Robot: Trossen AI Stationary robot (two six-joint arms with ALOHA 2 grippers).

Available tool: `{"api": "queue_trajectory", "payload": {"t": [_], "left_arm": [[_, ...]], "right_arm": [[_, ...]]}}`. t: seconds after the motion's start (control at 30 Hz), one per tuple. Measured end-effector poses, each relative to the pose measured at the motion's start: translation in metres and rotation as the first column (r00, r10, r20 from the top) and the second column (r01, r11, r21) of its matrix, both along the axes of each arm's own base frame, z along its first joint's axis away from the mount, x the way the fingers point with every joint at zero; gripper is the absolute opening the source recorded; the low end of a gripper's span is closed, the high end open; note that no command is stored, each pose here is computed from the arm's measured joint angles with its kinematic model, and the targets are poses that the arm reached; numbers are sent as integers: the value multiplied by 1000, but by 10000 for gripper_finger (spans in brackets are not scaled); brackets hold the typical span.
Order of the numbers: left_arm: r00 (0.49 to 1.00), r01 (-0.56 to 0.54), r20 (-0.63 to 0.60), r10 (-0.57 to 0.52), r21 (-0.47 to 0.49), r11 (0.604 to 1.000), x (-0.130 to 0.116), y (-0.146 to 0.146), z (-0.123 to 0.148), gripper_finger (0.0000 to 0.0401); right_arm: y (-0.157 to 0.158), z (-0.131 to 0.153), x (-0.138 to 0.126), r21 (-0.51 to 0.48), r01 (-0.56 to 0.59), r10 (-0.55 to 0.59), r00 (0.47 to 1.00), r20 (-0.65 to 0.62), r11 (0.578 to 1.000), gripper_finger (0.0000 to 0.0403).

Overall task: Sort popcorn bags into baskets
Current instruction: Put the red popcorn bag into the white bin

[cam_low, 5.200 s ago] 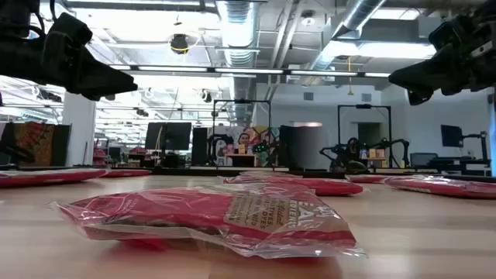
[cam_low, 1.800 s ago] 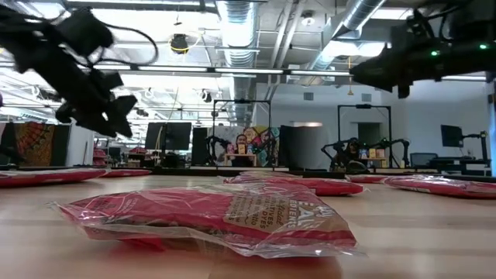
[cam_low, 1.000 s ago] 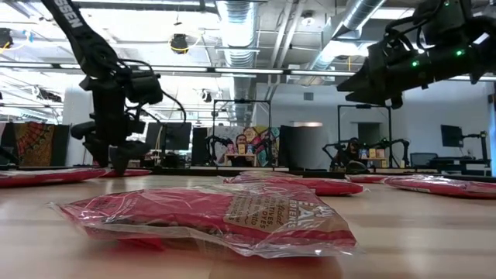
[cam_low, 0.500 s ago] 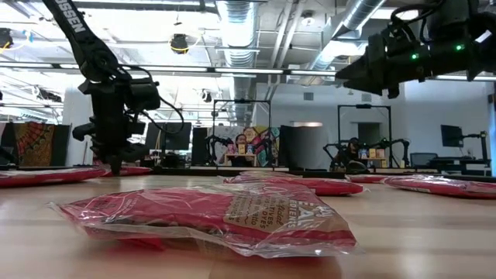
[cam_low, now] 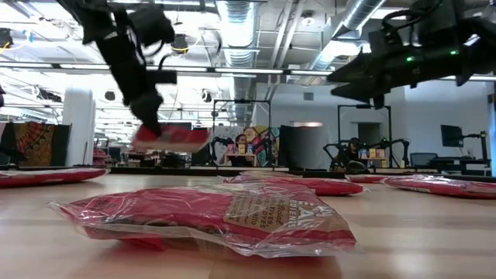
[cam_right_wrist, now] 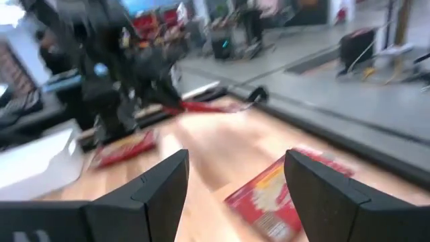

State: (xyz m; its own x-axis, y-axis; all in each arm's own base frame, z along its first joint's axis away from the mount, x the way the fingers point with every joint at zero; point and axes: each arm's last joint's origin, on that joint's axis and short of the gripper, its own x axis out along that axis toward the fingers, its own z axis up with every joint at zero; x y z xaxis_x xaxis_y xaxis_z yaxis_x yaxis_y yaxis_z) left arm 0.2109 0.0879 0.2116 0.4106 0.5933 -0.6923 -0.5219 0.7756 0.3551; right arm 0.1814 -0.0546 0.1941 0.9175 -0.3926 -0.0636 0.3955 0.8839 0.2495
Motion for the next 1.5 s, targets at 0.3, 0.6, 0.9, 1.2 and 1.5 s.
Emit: {"api": "queue_trajectory", "payload": {"t": [0.3,0.6,0.9,1.2,1.5], "left_arm": [[903,425,65,-424,-10,905,26,-32,27,6],[526,850,-301,-795,186,493,34,-77,30,12],[320,913,-483,-815,387,130,44,-104,45,24],[277,908,-552,-786,417,27,46,-107,48,26],[287,904,-541,-791,426,37,47,-107,49,27]], "right_arm": [[17,2,73,-85,-187,171,972,-161,979,270],[18,15,99,6,-260,258,954,-150,966,270],[-9,2,123,363,-442,489,871,-45,821,270],[-10,1,156,451,-583,634,772,49,676,270],[-1,-6,174,434,-610,668,744,26,663,181]]}}
